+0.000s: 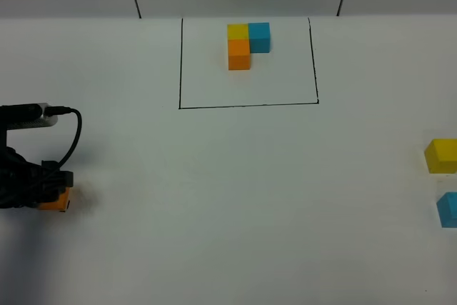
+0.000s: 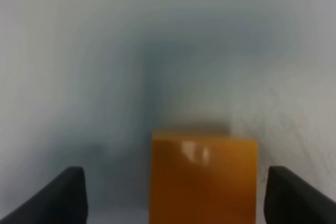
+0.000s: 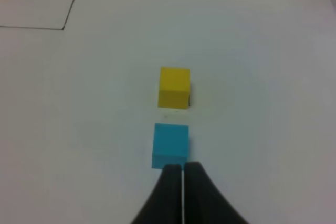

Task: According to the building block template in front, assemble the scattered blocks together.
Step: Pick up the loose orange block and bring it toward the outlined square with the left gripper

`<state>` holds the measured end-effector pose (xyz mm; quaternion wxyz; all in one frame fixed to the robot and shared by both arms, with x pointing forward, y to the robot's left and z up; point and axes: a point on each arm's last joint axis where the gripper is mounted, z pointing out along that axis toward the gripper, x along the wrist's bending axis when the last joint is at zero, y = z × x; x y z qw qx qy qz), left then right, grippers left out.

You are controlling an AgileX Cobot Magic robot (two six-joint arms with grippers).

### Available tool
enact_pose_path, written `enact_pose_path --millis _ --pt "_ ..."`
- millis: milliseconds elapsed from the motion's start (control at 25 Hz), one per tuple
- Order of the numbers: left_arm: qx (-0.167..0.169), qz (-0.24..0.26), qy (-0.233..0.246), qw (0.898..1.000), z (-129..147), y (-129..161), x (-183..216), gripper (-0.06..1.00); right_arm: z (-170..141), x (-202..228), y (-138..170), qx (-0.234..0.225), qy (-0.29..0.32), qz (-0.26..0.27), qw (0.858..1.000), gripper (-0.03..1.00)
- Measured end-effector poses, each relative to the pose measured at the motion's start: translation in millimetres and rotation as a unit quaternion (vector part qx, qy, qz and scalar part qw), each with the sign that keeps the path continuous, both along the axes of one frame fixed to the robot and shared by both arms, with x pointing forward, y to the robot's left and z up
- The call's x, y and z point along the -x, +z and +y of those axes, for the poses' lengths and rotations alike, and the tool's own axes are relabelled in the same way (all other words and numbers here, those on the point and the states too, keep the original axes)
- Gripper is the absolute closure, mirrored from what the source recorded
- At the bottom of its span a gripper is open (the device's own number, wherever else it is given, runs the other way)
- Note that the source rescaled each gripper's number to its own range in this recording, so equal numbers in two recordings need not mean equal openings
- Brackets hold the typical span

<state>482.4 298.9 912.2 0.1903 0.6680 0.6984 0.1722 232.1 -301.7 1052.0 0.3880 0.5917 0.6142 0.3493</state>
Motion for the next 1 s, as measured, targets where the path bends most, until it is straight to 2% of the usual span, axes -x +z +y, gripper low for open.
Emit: enact_pose_path --millis 280,360,520,600,1000 --pt "-0.006 0.0 -0.007 1.0 0 -10 -4 -0.03 0 0 0 0.0 0.0 0.0 1.0 0.96" --pt "-0.007 0.001 -0.007 1.0 0 -12 -5 0.0 0 0 0 0.0 0.0 0.0 1.0 0.96" --pt "-0.007 0.012 -0.007 1.0 0 -19 -6 0.17 0 0 0 0.0 0.0 0.0 1.0 0.96" --pt "-0.01 0.016 -0.011 1.0 1 -21 -6 0.3 0 0 0 0.0 0.0 0.0 1.0 0.96" --pt "-0.015 0.007 -0.018 1.0 1 -21 -7 0.3 0 0 0 0.0 0.0 0.0 1.0 0.96"
